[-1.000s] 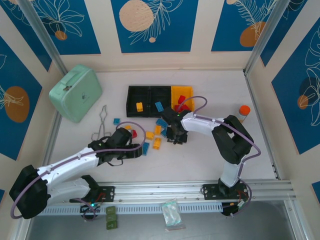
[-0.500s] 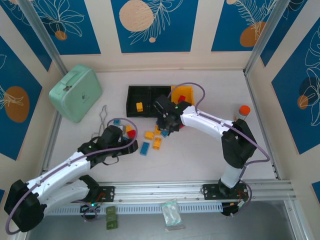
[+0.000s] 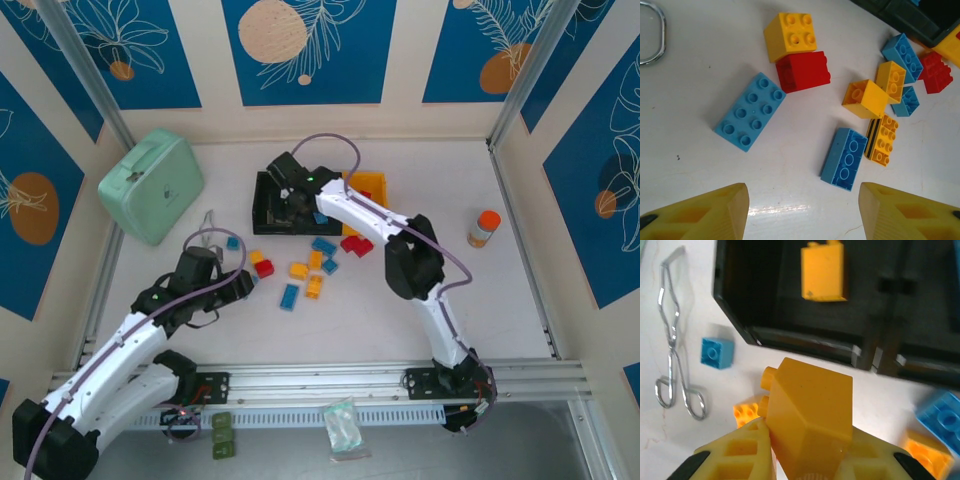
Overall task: Sort the legos into containers by color
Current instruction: Place the lego in the container.
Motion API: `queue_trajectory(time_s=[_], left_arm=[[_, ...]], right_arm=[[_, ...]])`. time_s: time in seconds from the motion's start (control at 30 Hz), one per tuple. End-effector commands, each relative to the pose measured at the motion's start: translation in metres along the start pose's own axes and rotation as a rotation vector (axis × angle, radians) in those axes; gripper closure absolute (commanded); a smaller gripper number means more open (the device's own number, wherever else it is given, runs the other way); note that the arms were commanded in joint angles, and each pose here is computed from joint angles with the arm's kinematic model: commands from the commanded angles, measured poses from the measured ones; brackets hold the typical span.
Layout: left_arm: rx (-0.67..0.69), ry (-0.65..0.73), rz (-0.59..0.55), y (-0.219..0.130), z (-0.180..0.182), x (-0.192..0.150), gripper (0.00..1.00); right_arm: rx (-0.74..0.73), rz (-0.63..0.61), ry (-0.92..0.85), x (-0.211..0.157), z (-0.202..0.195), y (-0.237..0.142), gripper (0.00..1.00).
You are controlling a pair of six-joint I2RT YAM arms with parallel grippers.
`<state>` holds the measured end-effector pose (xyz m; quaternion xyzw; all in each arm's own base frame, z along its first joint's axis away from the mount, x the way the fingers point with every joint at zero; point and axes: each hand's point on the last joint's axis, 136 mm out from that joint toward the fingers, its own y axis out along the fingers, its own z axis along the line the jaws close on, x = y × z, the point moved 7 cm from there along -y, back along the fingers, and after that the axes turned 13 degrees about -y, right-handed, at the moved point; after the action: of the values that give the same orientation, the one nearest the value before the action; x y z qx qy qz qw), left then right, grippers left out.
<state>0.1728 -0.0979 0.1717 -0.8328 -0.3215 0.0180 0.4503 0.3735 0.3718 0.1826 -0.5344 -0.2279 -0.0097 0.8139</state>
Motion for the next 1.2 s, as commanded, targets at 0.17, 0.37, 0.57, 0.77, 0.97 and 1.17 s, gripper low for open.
queue_trajectory(time_s=[0.17, 0.37, 0.57, 0.77, 0.97, 1.17], left_arm=[[0.026, -0.049, 0.035, -0.001, 0.01, -0.006, 0.4], [0.038, -0.057, 0.034, -0.001, 0.013, -0.007, 0.4], [0.043, -0.059, 0.031, -0.001, 0.014, -0.007, 0.41], [0.042, -0.057, 0.039, 0.002, 0.011, -0.006, 0.4], [0.06, -0.036, 0.035, 0.005, 0.003, 0.001, 0.4], [0.09, -0.007, 0.038, 0.011, -0.011, 0.013, 0.39]], right_arm=[[0.104, 0.064, 0.013, 0.024, 0.002, 0.036, 0.75], [0.132, 0.071, 0.031, 0.03, 0.001, 0.053, 0.68], [0.133, 0.049, 0.008, 0.033, 0.007, 0.038, 0.58], [0.126, -0.003, -0.032, 0.034, 0.015, -0.004, 0.56], [0.153, -0.077, -0.074, 0.009, 0.02, -0.056, 0.56], [0.222, -0.085, -0.094, -0.045, 0.003, -0.085, 0.51]])
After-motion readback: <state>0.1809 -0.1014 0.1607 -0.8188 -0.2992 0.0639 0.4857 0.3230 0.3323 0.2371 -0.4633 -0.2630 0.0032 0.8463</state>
